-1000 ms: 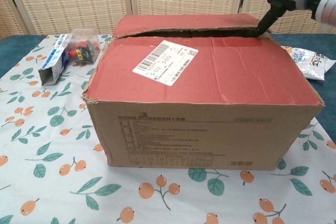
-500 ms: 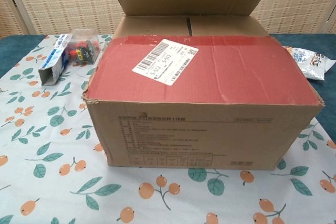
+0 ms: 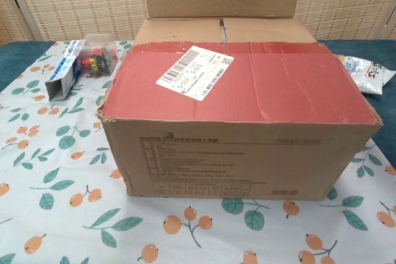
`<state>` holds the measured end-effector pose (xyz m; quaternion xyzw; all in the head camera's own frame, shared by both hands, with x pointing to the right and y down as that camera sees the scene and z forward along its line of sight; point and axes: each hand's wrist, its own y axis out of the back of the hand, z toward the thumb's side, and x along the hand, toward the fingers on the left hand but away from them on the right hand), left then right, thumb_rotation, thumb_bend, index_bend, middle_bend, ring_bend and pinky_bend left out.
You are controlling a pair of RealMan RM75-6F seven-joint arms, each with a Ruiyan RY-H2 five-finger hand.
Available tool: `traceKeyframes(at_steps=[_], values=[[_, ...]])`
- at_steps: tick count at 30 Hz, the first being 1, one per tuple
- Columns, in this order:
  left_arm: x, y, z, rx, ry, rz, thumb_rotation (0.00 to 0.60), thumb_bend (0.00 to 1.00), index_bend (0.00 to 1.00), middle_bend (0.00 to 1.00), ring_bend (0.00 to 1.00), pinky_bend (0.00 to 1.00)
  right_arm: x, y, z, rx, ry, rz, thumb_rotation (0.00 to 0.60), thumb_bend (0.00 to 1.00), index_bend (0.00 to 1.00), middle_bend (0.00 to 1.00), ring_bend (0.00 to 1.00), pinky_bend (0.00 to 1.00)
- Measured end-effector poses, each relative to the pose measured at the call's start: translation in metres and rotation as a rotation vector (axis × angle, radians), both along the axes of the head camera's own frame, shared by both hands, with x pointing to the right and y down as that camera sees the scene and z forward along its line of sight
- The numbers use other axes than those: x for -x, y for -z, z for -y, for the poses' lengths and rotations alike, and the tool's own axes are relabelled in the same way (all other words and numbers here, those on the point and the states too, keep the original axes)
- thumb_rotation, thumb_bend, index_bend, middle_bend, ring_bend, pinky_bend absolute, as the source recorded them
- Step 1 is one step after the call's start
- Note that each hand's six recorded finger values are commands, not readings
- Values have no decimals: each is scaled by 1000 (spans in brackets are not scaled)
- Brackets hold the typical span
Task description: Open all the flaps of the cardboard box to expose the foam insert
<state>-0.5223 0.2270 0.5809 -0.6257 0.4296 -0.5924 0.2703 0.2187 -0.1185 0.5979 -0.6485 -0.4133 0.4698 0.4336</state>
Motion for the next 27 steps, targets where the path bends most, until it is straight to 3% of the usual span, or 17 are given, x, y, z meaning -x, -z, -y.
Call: traceKeyframes(at_steps=[5, 10, 19, 23, 27], values=[[5, -2, 1, 2, 14, 12, 600, 441, 9, 0, 0, 0, -6, -19, 12, 45, -25, 59, 600, 266, 0, 0, 0, 0], [-3, 0, 3, -18, -20, 4, 600, 442, 0, 0, 0, 0, 0, -23, -2, 58, 46, 78, 600, 266, 0, 0, 0, 0], [-11, -2, 1, -28, -66, 43, 600, 442, 0, 0, 0, 0, -2, 6, -74, 194, 179, 181, 600, 267, 0, 0, 0, 0], [-14, -1, 0, -40, -68, 54, 600, 442, 0, 0, 0, 0, -14, 31, -114, 312, 216, 219, 600, 267, 0, 0, 0, 0], [-17, -3, -1, -37, -77, 62, 600, 442, 0, 0, 0, 0, -21, 41, -136, 433, 197, 307, 600, 267, 0, 0, 3, 0]])
